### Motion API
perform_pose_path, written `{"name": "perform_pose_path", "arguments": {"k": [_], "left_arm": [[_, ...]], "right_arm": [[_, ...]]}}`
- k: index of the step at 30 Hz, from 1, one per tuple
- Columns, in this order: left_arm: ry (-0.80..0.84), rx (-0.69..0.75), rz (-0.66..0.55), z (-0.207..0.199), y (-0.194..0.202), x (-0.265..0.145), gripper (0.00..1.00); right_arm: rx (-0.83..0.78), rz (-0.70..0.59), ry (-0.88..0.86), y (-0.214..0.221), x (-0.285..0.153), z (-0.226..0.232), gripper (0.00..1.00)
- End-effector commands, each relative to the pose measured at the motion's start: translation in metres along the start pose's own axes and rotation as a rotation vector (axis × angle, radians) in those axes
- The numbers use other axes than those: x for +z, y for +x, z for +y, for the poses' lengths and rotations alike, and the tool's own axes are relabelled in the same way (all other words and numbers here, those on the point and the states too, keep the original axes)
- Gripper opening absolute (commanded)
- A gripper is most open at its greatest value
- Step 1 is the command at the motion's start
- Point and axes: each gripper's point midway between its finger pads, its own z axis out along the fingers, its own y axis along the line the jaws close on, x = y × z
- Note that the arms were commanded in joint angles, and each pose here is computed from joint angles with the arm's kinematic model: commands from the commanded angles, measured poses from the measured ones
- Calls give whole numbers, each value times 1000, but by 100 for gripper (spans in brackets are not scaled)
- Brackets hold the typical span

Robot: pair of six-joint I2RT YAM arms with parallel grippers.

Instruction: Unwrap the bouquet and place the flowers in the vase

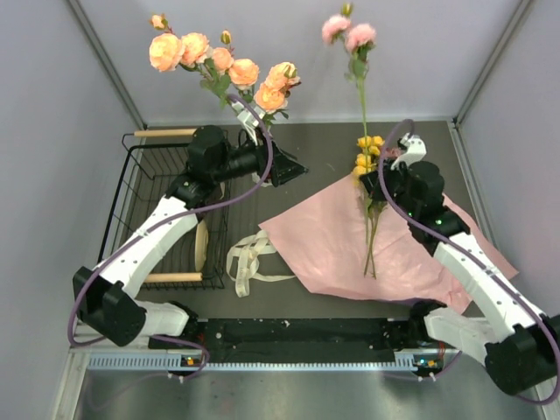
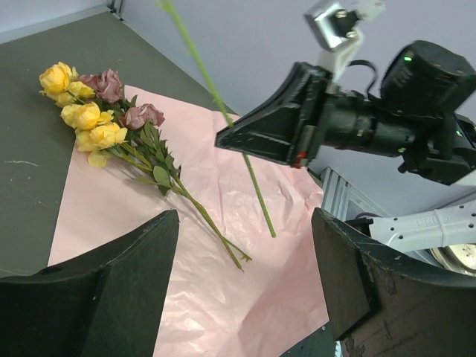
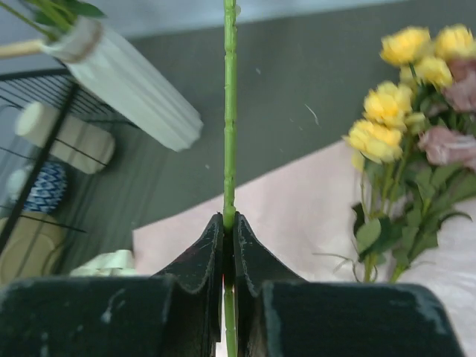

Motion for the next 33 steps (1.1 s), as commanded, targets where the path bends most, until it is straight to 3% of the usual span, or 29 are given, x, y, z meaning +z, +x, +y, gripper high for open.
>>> {"name": "perform_pose_path", "arguments": {"k": [1, 6, 13, 26, 29, 33], "left_arm": [[48, 49, -61, -17, -27, 2, 76], [113, 2, -68, -27, -37, 13, 75], [136, -18, -150, -34, -52, 44, 75], [232, -62, -239, -44, -94, 73, 76], [240, -53, -247, -47, -99, 74, 70], [238, 3, -267, -55, -111, 68, 47]], "right_arm": [[-7, -173, -227, -34, -24, 43, 0], [-27, -241, -422, -41, -55, 76, 0], [-47, -283, -564, -50, -81, 100, 0], [-104, -231, -719, -30, -101, 125, 0], [-124, -224, -728, -28, -101, 129, 0], [-152, -198, -729, -22, -98, 131, 0]]}}
